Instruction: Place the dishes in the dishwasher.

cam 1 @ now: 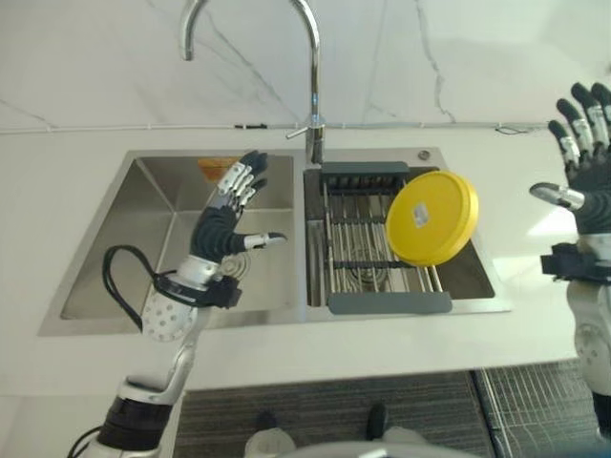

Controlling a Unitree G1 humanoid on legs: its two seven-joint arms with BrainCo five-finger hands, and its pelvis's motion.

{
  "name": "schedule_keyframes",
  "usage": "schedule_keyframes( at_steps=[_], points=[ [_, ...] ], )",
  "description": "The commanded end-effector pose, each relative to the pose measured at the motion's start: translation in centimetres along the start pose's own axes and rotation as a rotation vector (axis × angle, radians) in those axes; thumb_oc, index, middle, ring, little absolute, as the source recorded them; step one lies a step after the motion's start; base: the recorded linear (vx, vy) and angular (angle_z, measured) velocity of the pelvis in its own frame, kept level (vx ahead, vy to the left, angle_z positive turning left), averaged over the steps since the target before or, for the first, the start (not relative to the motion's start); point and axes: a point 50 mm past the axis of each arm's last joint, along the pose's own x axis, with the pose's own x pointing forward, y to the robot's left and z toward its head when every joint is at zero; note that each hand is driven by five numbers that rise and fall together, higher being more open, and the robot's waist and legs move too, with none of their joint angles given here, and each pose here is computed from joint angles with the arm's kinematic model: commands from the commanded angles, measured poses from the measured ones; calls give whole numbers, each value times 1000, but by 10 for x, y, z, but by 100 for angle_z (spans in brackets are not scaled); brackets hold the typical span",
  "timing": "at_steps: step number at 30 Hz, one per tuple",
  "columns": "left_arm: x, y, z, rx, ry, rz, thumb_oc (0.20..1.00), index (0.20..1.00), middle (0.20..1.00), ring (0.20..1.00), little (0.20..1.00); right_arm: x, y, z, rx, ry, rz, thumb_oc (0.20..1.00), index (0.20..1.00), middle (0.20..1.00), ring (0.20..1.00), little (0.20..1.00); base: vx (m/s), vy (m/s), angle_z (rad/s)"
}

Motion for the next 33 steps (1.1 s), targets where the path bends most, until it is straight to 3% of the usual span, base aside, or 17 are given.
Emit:
schedule_keyframes(
  at_steps=[1, 9, 16, 33],
  points=[
    [1, 1, 14, 26, -72, -27, 1000, 1000, 1000, 1000, 1000, 3, -9, 18, -14, -65, -38, 1000, 1000, 1000, 1000, 1000, 102, -190, 1],
    [-1, -5, 13, 29, -81, -43, 1000, 1000, 1000, 1000, 1000, 9, 1, 2, 119, 55, 52, 1000, 1000, 1000, 1000, 1000, 26, -190, -4],
    [2, -9, 8, 52, -88, -13, 1000, 1000, 1000, 1000, 1000, 4, 23, -25, 245, 217, 141, 1000, 1000, 1000, 1000, 1000, -18, 114, -29],
    [19, -9, 9, 98, -93, -20, 1000, 1000, 1000, 1000, 1000, -3, 10, -60, 193, 378, -31, 1000, 1000, 1000, 1000, 1000, 12, 45, 4]
  ],
)
